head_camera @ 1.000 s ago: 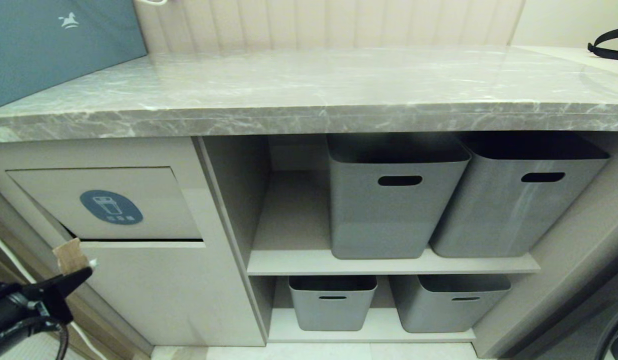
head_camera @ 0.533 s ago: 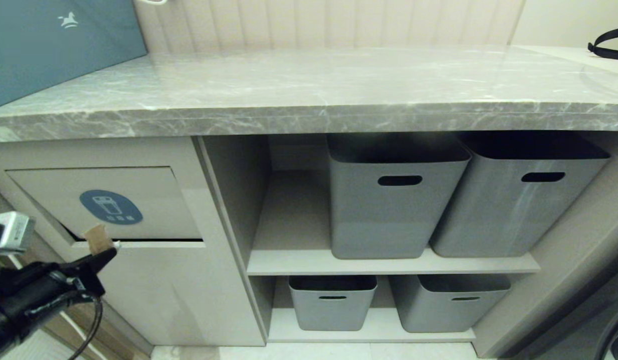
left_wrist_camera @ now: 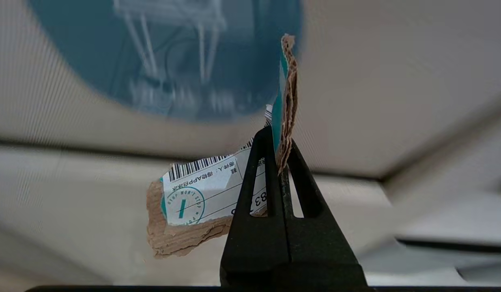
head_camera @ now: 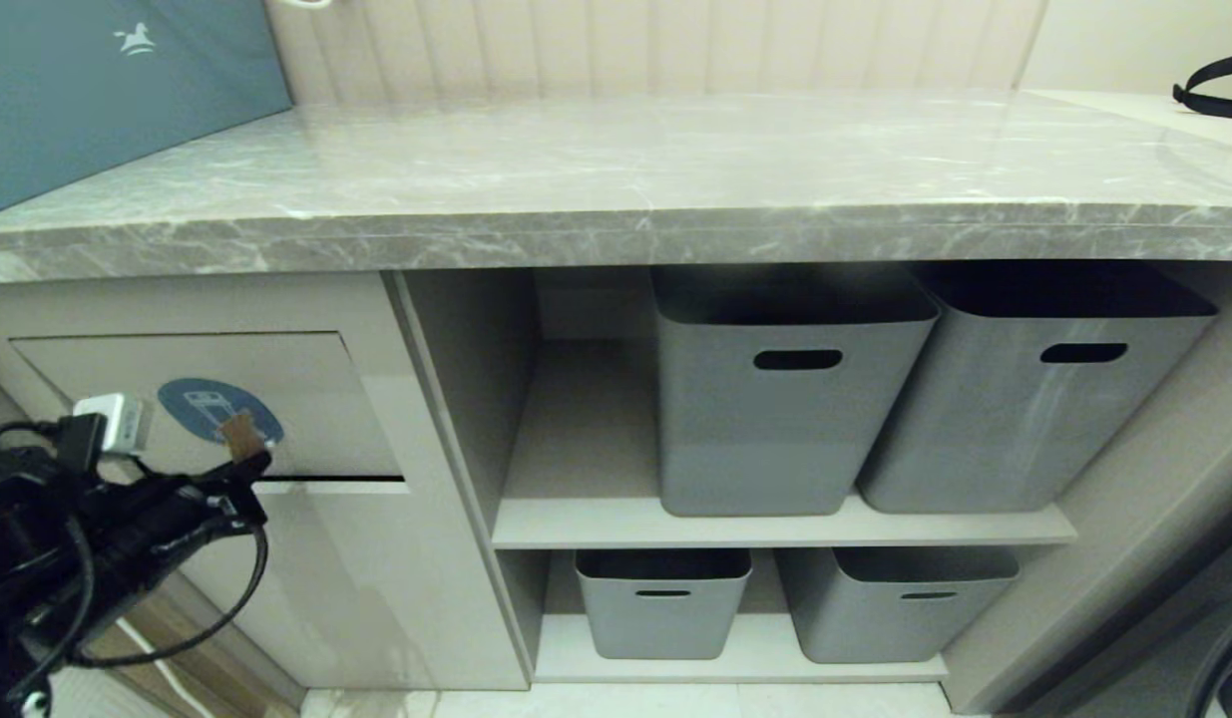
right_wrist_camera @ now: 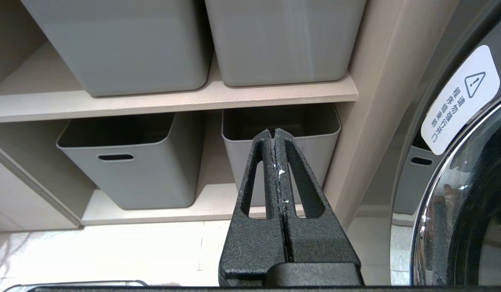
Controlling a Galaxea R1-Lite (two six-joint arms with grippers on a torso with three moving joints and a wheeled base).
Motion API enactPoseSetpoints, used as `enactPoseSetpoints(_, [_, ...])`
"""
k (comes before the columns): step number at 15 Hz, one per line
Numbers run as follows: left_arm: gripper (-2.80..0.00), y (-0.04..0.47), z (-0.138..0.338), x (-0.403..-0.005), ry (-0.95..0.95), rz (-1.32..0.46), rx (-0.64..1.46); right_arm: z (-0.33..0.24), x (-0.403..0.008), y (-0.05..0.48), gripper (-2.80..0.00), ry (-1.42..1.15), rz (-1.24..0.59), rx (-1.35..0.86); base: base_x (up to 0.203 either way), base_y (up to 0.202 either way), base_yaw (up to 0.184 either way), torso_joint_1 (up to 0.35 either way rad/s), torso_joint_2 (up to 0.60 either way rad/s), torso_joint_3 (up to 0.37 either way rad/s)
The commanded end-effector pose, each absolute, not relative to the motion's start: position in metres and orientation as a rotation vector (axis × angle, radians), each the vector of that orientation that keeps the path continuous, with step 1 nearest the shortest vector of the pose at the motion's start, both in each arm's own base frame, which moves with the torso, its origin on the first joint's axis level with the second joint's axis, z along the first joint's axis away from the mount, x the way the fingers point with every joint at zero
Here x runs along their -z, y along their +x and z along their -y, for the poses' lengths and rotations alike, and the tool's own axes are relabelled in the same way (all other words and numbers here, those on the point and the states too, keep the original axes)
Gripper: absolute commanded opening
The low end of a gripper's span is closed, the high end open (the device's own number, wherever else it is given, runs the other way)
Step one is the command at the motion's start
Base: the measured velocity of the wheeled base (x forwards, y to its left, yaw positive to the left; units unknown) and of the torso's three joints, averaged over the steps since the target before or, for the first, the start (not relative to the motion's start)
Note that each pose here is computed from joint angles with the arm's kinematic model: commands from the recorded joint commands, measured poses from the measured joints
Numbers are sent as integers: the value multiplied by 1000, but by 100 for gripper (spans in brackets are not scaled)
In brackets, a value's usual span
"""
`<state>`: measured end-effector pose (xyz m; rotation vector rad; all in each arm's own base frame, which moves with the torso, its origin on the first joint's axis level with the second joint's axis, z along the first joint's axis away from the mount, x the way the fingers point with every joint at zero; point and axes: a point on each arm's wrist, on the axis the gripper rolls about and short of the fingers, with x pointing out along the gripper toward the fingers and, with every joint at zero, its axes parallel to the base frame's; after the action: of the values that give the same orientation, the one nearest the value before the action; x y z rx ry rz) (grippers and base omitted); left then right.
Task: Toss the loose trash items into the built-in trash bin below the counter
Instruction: Put the garbage in the trash can
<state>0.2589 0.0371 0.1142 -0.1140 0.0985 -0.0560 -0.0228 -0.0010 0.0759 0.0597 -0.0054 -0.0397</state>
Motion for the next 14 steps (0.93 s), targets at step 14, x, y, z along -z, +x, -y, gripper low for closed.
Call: enactPoseSetpoints(14, [-280, 348, -50, -82, -105, -48, 68, 1, -76, -23, -280, 60, 4, 40, 0, 0, 0, 0, 0, 0])
